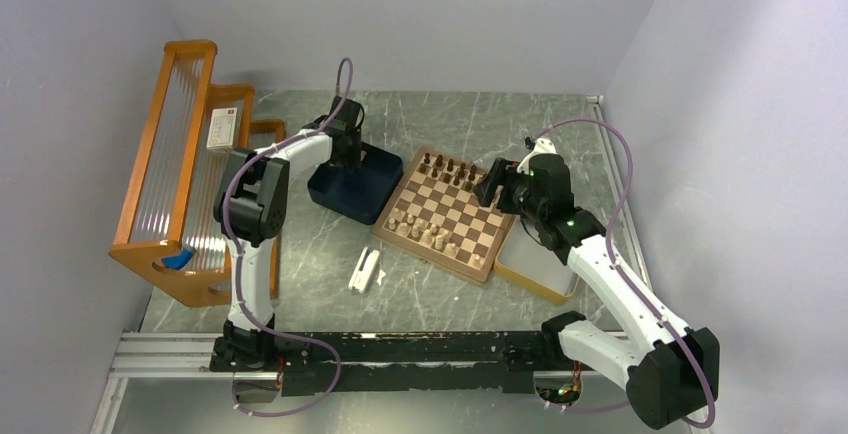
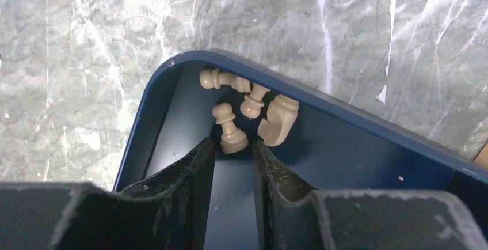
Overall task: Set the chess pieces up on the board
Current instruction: Pick up the chess piece from the storage box.
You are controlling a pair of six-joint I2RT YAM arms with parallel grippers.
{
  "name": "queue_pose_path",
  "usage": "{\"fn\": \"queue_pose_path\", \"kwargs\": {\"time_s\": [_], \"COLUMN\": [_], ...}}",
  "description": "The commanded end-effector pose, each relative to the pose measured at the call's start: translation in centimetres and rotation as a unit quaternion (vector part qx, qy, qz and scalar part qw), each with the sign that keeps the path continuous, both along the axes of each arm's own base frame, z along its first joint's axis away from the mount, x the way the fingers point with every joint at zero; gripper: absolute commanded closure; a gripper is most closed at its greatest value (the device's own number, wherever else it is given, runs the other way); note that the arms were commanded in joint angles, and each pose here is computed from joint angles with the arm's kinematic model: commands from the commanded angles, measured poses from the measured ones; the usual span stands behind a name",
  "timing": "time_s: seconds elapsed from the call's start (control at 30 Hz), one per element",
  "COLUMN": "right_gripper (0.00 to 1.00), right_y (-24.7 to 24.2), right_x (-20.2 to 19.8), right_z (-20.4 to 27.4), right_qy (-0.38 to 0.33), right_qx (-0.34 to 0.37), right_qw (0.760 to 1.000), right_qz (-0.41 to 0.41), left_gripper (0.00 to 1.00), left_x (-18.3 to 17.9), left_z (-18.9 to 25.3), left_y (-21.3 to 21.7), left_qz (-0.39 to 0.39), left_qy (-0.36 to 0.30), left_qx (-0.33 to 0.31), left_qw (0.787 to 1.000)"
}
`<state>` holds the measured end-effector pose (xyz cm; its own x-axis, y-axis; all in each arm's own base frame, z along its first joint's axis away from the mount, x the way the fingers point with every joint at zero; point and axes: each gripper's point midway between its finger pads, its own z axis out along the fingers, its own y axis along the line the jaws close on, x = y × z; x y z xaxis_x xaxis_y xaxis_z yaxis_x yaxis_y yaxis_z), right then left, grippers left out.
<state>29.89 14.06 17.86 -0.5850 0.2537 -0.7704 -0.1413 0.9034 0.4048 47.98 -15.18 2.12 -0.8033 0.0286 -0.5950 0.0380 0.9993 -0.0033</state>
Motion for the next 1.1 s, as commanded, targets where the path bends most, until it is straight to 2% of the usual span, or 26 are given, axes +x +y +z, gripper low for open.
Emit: {"fn": "queue_pose_path", "kwargs": {"time_s": [0.0,0.37,0.57,0.83,1.07], "right_gripper": [0.26,0.26,0.26,0.26,0.26], "right_y": [-0.1,0.0,0.0,0.6,1.4], "right_x": [0.0,0.1,0.0,-0.5,-0.7], "right_z": [1.6,1.2,1.0,1.2,1.8], "right_qy": [-0.022,-0.019,-0.016,-0.014,-0.013], "right_qx": [-0.003,-0.006,-0.004,0.014,0.036], "right_qw": [1.000,1.000,1.000,1.000,0.999], "right_qz": [0.002,0.004,0.004,0.017,0.028], "left_gripper": [0.64,0.67,0.78,0.84,0.85], "left_x": [1.8,1.9,1.6,0.1,-1.8], "left_z": [0.4,-0.2,0.6,2.3,4.2], "left_y": [-0.1,0.0,-0.1,-0.1,-0.4], "left_qz": [0.002,0.003,-0.004,-0.015,-0.046], "left_qy": [-0.020,-0.015,-0.011,-0.009,-0.004], "left_qx": [-0.004,0.004,0.000,-0.010,-0.024], "left_qw": [1.000,1.000,1.000,1.000,0.999]}}
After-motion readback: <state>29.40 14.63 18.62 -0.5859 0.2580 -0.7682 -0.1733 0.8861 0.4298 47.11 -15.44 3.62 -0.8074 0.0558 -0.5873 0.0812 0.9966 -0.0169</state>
